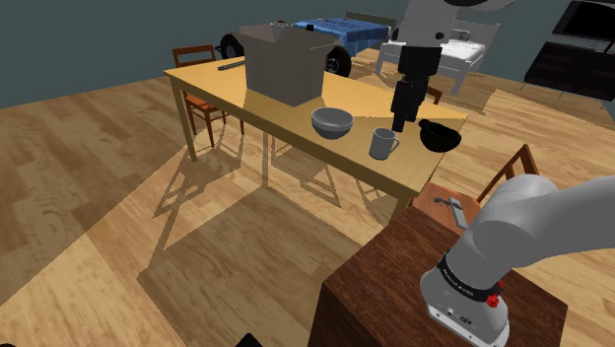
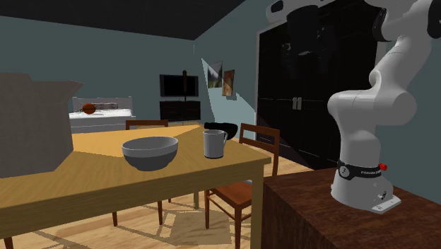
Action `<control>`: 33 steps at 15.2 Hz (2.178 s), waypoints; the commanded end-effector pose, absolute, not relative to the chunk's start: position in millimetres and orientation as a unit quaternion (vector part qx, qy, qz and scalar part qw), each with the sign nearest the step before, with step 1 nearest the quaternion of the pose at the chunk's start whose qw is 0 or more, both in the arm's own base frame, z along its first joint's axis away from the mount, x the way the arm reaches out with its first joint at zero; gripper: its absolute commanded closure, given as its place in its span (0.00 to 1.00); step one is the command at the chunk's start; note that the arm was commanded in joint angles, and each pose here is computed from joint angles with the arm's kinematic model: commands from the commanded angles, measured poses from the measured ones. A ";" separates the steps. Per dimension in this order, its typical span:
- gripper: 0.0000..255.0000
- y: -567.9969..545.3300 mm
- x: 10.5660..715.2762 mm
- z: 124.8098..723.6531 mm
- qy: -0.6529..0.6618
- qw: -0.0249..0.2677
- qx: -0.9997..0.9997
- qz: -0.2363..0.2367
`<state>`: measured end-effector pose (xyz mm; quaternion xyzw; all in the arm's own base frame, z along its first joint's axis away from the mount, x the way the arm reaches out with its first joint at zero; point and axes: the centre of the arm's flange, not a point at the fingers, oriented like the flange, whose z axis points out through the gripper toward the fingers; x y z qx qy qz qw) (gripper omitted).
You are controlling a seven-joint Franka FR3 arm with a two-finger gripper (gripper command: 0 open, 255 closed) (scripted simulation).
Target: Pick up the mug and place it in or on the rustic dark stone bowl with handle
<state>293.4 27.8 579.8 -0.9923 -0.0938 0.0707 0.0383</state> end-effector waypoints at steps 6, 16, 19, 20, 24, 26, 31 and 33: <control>0.00 -22.3 323.1 550.1 -0.093 0.036 -0.993 0.070; 0.00 -123.0 382.4 491.3 -0.091 0.033 -0.993 0.069; 0.00 -153.3 400.2 473.8 -0.091 0.031 -0.993 0.068; 0.00 -163.4 406.1 468.0 -0.090 0.031 -0.993 0.068; 0.00 -204.0 429.8 444.9 -0.090 0.029 -0.993 0.067; 0.00 -224.3 441.6 433.4 -0.089 0.029 -0.993 0.067; 0.00 -275.2 471.2 404.9 -0.089 0.027 -0.994 0.066; 0.00 -295.6 483.0 393.5 -0.088 0.026 -0.994 0.066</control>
